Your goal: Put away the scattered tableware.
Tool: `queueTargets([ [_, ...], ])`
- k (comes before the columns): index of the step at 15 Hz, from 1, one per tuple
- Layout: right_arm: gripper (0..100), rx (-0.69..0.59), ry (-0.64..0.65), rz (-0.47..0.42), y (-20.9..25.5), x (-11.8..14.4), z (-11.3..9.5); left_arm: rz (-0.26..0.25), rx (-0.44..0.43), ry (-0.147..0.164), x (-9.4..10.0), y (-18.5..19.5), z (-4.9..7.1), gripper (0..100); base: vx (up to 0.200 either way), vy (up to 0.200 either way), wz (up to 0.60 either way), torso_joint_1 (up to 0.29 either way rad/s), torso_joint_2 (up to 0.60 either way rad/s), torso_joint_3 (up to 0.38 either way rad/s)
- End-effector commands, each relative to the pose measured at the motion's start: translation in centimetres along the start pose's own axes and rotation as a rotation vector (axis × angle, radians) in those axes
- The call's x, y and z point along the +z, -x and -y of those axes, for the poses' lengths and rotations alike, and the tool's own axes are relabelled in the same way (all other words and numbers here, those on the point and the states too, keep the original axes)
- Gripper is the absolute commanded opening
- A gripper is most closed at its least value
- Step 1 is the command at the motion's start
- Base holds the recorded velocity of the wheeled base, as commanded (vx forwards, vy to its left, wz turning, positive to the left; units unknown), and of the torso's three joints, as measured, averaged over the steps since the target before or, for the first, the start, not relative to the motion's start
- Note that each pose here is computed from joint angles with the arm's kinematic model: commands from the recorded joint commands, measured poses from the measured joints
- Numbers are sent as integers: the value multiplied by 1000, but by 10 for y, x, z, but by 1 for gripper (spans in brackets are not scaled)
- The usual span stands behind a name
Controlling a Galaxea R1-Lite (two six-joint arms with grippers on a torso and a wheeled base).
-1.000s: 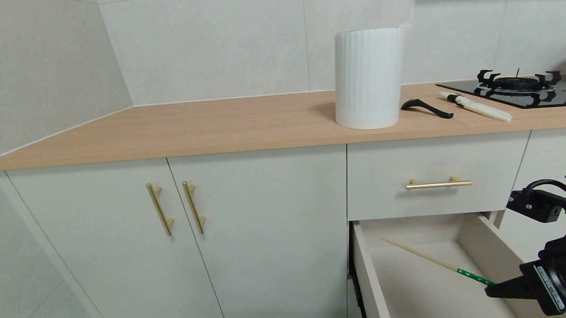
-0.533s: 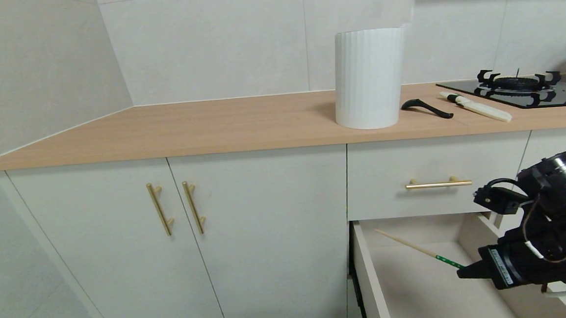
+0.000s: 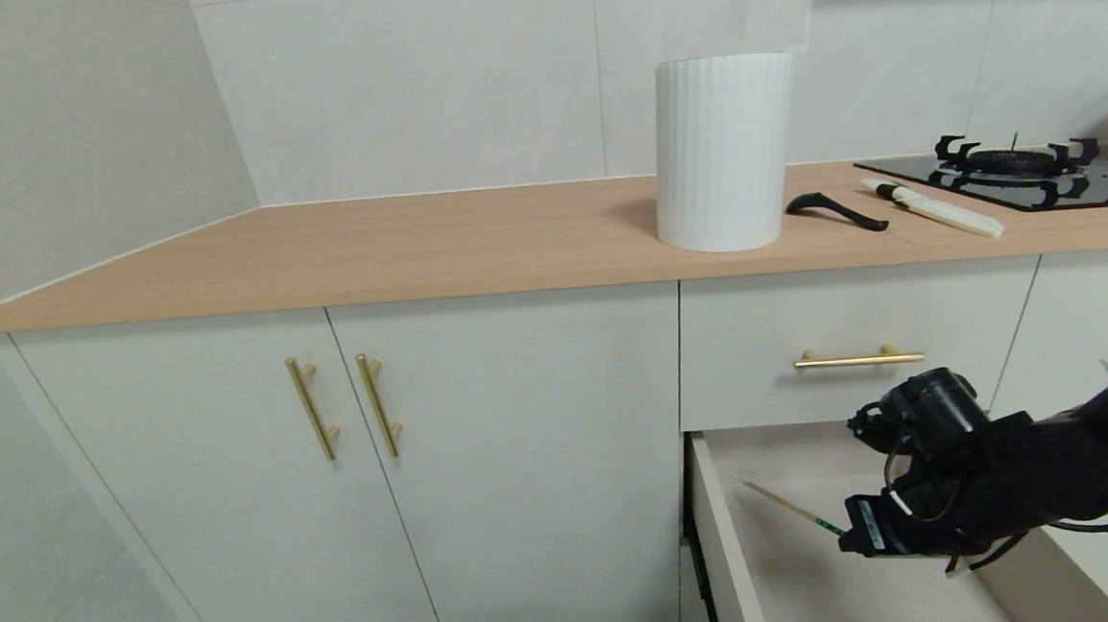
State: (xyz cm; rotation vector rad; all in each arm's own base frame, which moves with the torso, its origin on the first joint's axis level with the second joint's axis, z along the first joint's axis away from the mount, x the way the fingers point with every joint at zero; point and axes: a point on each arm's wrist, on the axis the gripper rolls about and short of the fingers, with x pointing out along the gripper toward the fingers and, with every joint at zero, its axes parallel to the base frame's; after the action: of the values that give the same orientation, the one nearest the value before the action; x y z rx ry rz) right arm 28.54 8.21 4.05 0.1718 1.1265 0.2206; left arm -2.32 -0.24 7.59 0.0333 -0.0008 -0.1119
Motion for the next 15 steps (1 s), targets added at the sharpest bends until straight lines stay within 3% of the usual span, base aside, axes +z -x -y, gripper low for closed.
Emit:
queueTargets([
  [1, 0, -45, -2, -90, -37, -14, 1, 0, 0, 0, 0, 0, 0, 100, 0, 0, 0, 0, 0, 0],
  [5, 0, -146, 21, -110, -70, -29, -6, 0, 0, 0, 0, 0, 0, 100, 0, 0, 0, 0, 0, 0],
  [15, 0, -264, 57, -82, -84, -41, -14, 0, 0, 0, 0, 0, 0, 100, 0, 0, 0, 0, 0, 0],
])
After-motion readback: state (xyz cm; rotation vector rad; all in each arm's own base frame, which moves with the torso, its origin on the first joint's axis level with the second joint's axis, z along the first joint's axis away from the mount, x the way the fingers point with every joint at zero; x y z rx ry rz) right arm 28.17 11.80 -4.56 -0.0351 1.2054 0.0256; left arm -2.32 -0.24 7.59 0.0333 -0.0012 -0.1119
